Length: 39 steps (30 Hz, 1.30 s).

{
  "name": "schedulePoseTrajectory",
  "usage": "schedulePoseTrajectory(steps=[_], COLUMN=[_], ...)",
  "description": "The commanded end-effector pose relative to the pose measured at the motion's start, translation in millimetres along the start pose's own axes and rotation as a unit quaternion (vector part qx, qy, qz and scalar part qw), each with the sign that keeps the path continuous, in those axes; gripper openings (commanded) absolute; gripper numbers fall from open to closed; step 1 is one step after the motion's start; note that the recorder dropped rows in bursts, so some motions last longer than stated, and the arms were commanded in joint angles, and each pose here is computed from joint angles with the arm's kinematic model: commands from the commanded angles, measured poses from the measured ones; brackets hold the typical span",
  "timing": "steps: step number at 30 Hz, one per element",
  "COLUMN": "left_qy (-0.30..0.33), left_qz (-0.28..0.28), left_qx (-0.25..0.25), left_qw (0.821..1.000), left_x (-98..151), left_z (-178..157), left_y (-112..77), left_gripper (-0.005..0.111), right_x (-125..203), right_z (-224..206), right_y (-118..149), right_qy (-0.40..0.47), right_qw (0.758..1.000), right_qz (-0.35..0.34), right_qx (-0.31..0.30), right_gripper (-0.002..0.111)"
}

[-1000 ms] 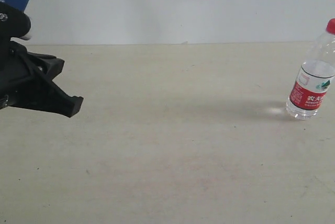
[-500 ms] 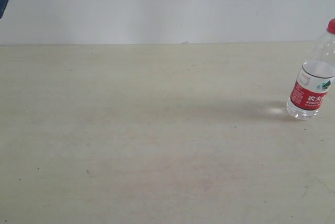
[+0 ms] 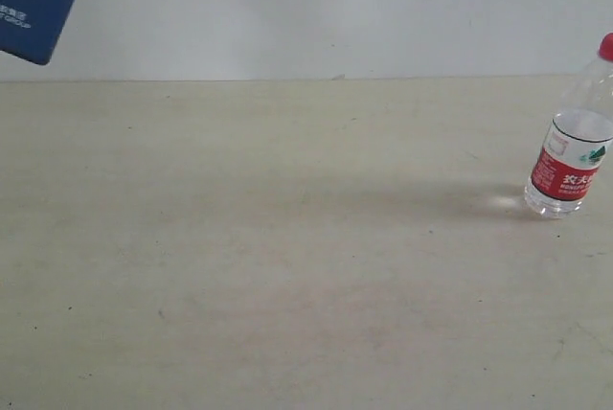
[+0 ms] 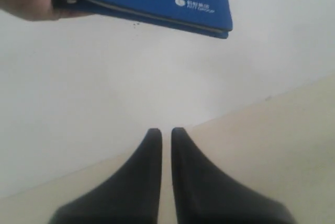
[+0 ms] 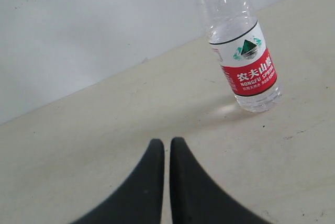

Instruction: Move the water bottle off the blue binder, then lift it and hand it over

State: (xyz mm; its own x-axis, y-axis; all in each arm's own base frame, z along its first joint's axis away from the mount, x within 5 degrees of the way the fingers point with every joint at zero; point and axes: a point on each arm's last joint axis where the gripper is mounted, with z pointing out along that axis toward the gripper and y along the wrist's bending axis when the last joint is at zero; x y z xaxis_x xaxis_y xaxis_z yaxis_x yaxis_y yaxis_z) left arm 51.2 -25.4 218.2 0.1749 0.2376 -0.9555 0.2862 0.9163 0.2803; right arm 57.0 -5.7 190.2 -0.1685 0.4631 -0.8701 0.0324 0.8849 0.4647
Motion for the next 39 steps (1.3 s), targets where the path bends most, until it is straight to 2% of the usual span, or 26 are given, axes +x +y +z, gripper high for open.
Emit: schedulePoseTrajectory(steps=[1, 5, 8, 9, 10, 11, 14, 16, 19, 21, 26, 28, 31, 35, 39], left_qy=[0.003, 0.002, -0.010, -0.019, -0.031, -0.030, -0.031, -0.020, 0.005, 0.013, 0.030, 0.034, 0.086, 0.153, 0.158], left_qz=[-0.007, -0.007, -0.033, -0.053, -0.099, -0.109, -0.168, -0.199, -0.285, -0.323, -0.353, -0.362, -0.351, -0.257, -0.183], left_qx=[0.010, 0.012, 0.031, 0.041, 0.044, 0.040, -0.008, -0.023, -0.042, -0.051, -0.084, -0.084, -0.067, -0.055, -0.067], left_qw=[1.000, 1.000, 0.999, 0.998, 0.994, 0.993, 0.985, 0.980, 0.958, 0.945, 0.931, 0.928, 0.930, 0.953, 0.968], left_x=[4.6, 4.5, 2.2, 0.4, -2.3, -1.9, -10.1, -8.7, -2.9, -0.8, 14.8, 15.5, 22.9, 33.1, 34.2], left_z=[-0.1, -0.2, -0.4, -0.6, -0.7, -0.7, -1.3, -1.4, -1.5, -1.6, -1.6, -1.6, -1.7, -4.3, -4.9], left_y=[-3.2, -3.5, -6.9, -8.7, -8.8, -8.1, 3.3, 5.9, 8.2, 9.2, 11.0, 10.6, 4.4, 1.0, 5.2], left_gripper=[0.005, 0.005, 0.005, 0.005, 0.005, 0.005, 0.005, 0.005, 0.005, 0.005, 0.005, 0.005, 0.005, 0.005, 0.005], right_x=[-1.0, -1.0, -1.0, -1.0, -1.0, -1.0, -1.0, -1.0, -1.0, -1.0, -1.0, -1.0, -1.1, -1.1, -1.0], right_z=[-0.4, -0.4, -0.4, -0.4, -0.4, -0.4, -0.4, -0.4, -0.4, -0.4, -0.4, -0.4, -0.4, -0.4, -0.4], right_y=[0.7, 0.7, 0.7, 0.7, 0.7, 0.7, 0.7, 0.7, 0.7, 0.7, 0.7, 0.7, 1.1, 1.0, 0.9], right_qy=[-0.005, -0.005, -0.005, -0.005, -0.005, -0.005, -0.005, -0.005, -0.005, -0.005, -0.005, -0.005, -0.005, -0.005, -0.005], right_qw=[1.000, 1.000, 1.000, 1.000, 1.000, 1.000, 1.000, 1.000, 1.000, 1.000, 1.000, 1.000, 1.000, 1.000, 1.000], right_qz=[-0.003, -0.003, -0.003, -0.004, -0.004, -0.004, -0.003, -0.003, -0.006, -0.006, -0.006, -0.006, -0.006, -0.006, -0.006], right_qx=[-0.004, -0.004, -0.004, -0.004, -0.004, -0.004, -0.004, -0.004, -0.004, -0.004, -0.004, -0.004, -0.006, -0.006, -0.005], right_gripper=[0.000, 0.000, 0.000, 0.000, 0.000, 0.000, 0.000, 0.000, 0.000, 0.000, 0.000, 0.000, 0.000, 0.000, 0.000])
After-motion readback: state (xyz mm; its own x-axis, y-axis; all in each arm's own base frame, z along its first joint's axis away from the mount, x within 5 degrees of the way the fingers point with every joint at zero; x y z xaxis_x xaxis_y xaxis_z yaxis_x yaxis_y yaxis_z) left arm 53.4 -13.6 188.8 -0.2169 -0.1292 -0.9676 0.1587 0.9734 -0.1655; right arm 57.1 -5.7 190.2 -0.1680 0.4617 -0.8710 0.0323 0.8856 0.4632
